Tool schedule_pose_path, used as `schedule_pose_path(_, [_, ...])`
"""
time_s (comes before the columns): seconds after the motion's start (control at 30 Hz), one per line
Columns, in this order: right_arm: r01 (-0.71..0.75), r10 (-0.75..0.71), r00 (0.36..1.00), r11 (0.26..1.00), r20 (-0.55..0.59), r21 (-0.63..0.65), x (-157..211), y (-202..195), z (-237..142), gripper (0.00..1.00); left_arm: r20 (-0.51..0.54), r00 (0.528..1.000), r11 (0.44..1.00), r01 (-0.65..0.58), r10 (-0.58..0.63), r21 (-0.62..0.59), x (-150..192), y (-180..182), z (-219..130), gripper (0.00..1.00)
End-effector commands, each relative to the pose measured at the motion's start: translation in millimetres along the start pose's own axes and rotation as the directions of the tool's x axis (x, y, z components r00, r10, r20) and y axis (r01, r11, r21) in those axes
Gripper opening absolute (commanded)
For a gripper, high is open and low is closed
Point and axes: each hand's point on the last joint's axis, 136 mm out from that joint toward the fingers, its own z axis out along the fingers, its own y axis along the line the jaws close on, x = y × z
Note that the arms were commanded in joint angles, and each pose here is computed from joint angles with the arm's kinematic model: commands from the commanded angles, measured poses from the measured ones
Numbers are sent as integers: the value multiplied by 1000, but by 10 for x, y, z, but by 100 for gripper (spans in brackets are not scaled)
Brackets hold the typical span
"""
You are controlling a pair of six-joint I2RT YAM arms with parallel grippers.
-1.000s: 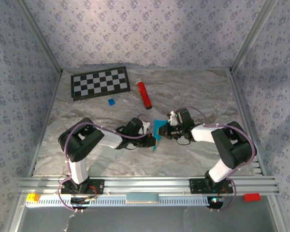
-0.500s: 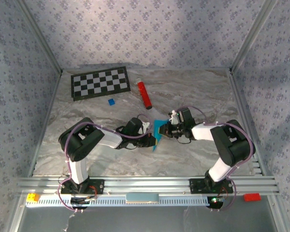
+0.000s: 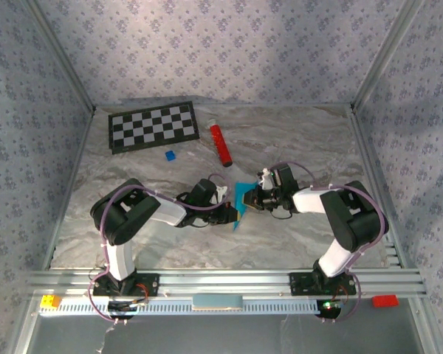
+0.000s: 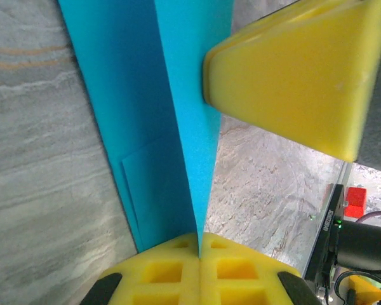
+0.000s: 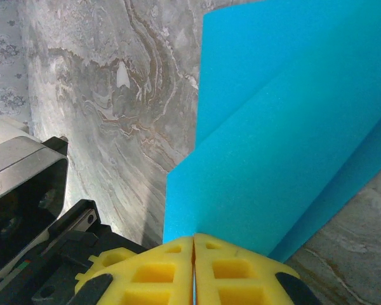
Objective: Fold a paper plane with a square sheet of paper (pick it up from the middle)
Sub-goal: Fold the wing for the fifth time at the center of the table.
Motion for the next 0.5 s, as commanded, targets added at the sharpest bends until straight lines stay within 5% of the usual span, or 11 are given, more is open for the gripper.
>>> schedule_pose_path(0.0, [21, -21, 1000, 1000, -6, -19, -63, 33, 29, 10, -63, 990, 972, 114, -129, -204, 359, 663, 25, 0])
schedule_pose_path(0.47, [-1, 1, 1000, 1000, -19, 2, -54, -65, 93, 11, -60, 988, 966, 126, -143, -227, 397, 734, 6, 0])
